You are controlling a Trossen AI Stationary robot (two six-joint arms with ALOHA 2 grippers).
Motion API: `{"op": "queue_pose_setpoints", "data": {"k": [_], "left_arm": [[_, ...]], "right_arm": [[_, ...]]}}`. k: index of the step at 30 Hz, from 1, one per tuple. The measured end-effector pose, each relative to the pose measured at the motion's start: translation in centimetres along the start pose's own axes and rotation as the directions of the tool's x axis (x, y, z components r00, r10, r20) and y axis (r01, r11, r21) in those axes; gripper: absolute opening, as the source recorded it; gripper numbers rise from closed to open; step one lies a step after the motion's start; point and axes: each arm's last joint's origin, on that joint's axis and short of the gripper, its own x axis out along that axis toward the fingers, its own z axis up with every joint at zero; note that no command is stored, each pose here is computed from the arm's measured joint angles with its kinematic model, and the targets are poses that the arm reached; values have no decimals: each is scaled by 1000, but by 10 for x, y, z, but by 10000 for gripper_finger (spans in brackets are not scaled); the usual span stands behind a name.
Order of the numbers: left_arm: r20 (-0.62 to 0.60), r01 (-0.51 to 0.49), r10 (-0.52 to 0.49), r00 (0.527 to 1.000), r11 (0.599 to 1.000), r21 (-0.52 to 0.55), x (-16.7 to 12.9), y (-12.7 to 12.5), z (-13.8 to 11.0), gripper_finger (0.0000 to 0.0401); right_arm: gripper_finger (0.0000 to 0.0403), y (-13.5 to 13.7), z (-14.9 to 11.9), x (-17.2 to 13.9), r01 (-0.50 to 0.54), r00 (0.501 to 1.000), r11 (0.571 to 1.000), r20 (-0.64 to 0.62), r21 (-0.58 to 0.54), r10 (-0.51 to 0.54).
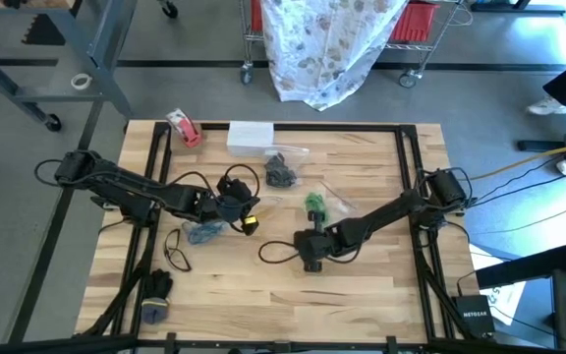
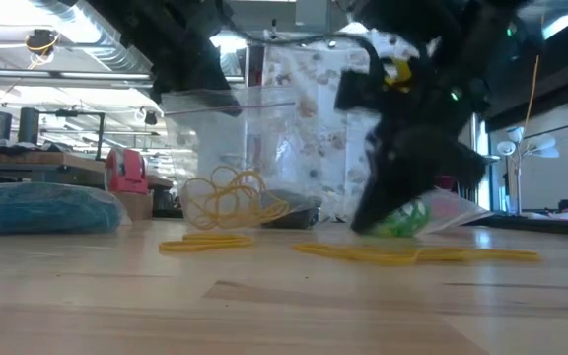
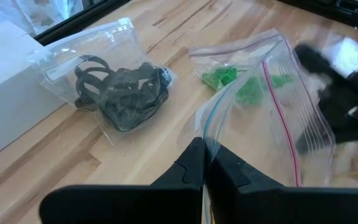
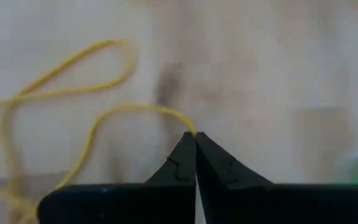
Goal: Sort rubber bands
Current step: Put the yellow rubber band into the transparent zip bag
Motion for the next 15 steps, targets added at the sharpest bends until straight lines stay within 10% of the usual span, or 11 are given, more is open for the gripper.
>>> {"op": "queue_pose_setpoints", "data": {"k": [7, 15], "left_arm": [[0, 0, 0, 1000, 1000, 0, 0, 0, 0, 1], [0, 0, 0, 1000, 1000, -4, 0, 0, 0, 1]], "right_arm": [[0, 9, 14, -31, 259, 963, 964, 94, -54, -253], [0, 10, 45, -65, 329, 926, 942, 215, -63, -309]]}}
